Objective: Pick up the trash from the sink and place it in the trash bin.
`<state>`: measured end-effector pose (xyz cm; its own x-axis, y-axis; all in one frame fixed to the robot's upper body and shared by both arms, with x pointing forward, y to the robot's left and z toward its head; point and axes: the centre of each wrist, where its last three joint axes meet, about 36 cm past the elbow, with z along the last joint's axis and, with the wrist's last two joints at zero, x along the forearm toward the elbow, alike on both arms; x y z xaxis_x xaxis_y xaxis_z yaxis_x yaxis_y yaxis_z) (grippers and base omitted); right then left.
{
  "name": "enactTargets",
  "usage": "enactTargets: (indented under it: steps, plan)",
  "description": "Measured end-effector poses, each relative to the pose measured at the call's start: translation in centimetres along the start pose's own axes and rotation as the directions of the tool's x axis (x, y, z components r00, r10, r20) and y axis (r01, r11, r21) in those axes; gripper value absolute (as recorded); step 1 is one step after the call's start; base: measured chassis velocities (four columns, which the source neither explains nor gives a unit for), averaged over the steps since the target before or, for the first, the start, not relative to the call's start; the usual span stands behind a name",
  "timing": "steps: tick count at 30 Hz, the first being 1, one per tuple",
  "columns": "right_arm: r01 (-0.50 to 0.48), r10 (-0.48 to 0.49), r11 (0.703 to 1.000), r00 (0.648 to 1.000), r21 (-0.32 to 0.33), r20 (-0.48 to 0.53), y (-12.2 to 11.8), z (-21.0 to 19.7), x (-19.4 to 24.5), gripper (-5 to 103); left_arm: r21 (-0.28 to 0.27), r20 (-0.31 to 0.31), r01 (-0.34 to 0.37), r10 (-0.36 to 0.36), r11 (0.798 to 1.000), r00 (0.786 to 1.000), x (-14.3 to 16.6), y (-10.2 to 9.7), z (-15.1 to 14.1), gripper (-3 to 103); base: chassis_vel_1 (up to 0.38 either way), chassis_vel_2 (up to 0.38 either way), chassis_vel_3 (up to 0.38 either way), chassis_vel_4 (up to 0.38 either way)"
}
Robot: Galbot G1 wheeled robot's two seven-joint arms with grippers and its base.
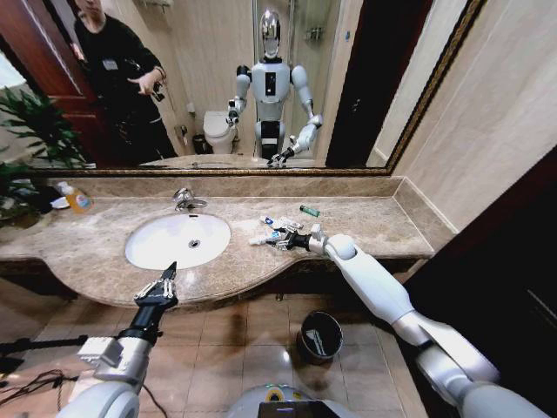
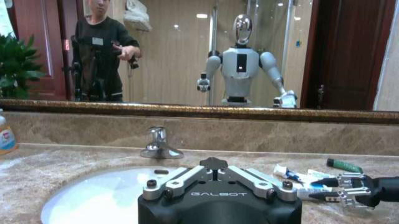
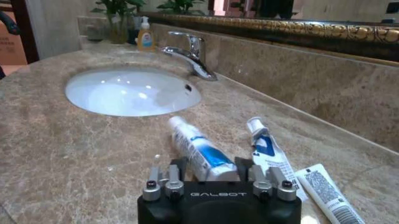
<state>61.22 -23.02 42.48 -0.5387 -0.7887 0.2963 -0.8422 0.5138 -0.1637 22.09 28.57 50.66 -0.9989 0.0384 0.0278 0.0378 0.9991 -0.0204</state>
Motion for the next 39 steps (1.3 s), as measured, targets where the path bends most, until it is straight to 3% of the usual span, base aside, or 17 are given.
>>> enactTargets:
  steps: [1,2,4,5,6,7,9,10,20,30,37,39]
  plan:
    - [0.0,0.0,1.0,1.0,0.0,0.0,0.0,0.0,0.0,60,0.0,0.0,0.0,0.0,1.0,1.0,0.0,0.0,0.0,0,0.0,0.0,0.0,0.0]
    - [0.0,0.0,1.0,1.0,0.0,0.0,0.0,0.0,0.0,49,0.0,0.0,0.0,0.0,1.0,1.0,0.0,0.0,0.0,0,0.0,0.0,0.0,0.0]
    - [0.0,0.0,1.0,1.0,0.001,0.0,0.0,0.0,0.1,49,0.0,0.0,0.0,0.0,1.0,1.0,0.0,0.0,0.0,0,0.0,0.0,0.0,0.0]
    - [0.0,0.0,1.0,1.0,0.001,0.001,0.0,0.0,0.1,38,0.0,0.0,0.0,0.0,1.0,1.0,0.0,0.0,0.0,0,0.0,0.0,0.0,0.0]
    - [-0.001,0.001,1.0,1.0,0.001,0.003,0.0,-0.1,0.2,38,0.0,0.0,0.0,0.0,1.0,1.0,0.0,0.0,0.0,0,0.0,0.0,0.0,0.0]
    - [-0.001,0.001,1.0,1.0,0.001,0.004,0.1,-0.1,0.2,30,0.0,0.0,0.0,0.0,1.0,1.0,0.0,0.0,0.0,0,0.0,0.0,0.0,0.0]
    - [-0.001,0.001,1.0,1.0,0.001,0.005,0.1,-0.1,0.3,30,0.0,0.0,0.0,0.0,1.0,1.0,0.0,0.0,0.0,0,0.0,0.0,0.0,0.0]
    - [-0.002,0.002,1.0,1.0,0.0,0.006,0.2,0.0,0.3,25,0.0,0.0,0.0,0.0,1.0,1.0,0.0,0.0,0.0,0,0.0,0.0,0.0,0.0]
    - [-0.004,0.004,1.0,1.0,-0.004,0.022,0.9,-0.2,0.8,25,0.0,0.0,0.0,0.0,1.0,1.0,0.0,0.0,0.0,0,0.0,0.0,0.0,0.0]
    - [-0.061,0.066,0.997,0.993,-0.052,0.098,1.6,-1.7,3.0,25,0.0,0.0,0.0,0.0,1.0,1.0,0.0,0.0,0.0,0,0.0,0.0,0.0,0.0]
    - [-0.19,0.208,0.975,0.965,-0.115,0.162,2.9,-2.8,8.9,25,0.0,0.0,-0.001,0.001,1.0,1.0,0.0,0.0,0.0,0,0.0,0.0,0.0,0.0]
    - [-0.242,0.262,0.96,0.954,-0.141,0.148,4.6,-2.1,12.7,25,0.0,0.0,0.0,0.0,1.0,1.0,0.0,0.0,0.0,0,0.0,0.0,0.0,0.0]
